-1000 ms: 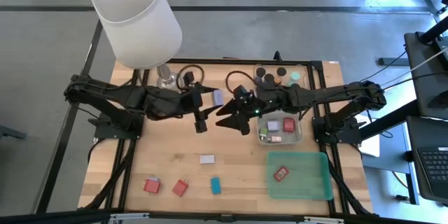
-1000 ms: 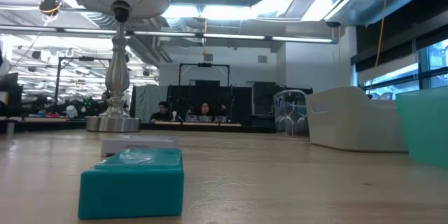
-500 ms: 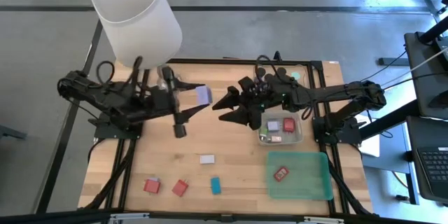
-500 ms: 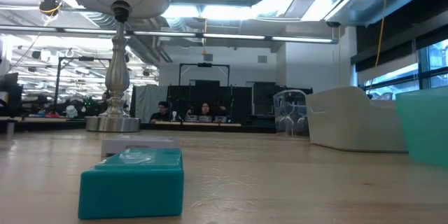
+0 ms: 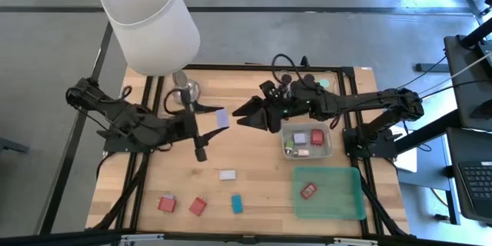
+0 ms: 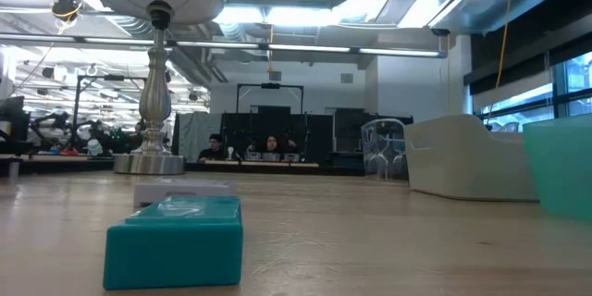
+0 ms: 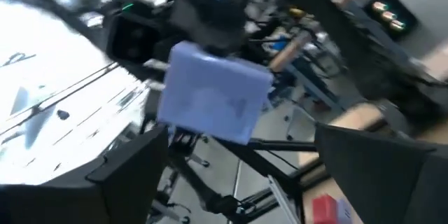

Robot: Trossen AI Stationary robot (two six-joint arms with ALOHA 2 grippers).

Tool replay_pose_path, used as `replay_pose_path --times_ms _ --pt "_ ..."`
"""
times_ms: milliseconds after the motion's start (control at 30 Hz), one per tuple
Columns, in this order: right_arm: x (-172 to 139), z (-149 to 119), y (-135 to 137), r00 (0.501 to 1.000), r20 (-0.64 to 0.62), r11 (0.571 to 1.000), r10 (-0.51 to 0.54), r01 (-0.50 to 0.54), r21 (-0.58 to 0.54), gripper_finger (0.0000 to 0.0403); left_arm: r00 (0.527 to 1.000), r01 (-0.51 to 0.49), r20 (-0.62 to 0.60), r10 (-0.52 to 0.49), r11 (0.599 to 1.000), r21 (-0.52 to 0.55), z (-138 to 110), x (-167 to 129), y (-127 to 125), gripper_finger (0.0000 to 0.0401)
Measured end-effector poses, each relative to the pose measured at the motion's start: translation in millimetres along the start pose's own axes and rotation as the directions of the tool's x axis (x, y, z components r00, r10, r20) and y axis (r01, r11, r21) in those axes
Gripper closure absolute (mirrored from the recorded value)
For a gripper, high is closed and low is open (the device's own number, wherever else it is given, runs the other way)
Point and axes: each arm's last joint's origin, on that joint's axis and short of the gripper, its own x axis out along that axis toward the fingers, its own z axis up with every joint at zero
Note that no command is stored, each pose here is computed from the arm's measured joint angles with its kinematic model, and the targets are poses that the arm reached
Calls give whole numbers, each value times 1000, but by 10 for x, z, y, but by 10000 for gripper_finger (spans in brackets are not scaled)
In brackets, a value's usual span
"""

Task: Pick & Place Office items
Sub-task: Put the top purple charger adapter into the white bin

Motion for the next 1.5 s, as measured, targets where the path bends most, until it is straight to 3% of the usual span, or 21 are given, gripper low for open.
replay_pose_path --times_ms 167,733,933,1100,1500 --pt "3 -38 -42 997 3 993 -75 74 87 22 997 -50 -63 52 998 32 -111 183 -100 189" --pt "20 -99 -9 997 -1 993 -84 83 78 18 986 -140 -77 148 984 110 -160 439 -82 188" --pt "15 -86 -30 994 16 991 -107 106 77 18 988 -126 -74 137 983 136 -156 454 -67 187" --pt "12 -77 -38 994 17 992 -110 109 63 18 997 -20 -72 28 994 106 -158 475 -74 186" --pt "9 -79 -66 987 37 986 -155 153 64 31 992 -79 -91 91 989 122 -180 495 -34 185"
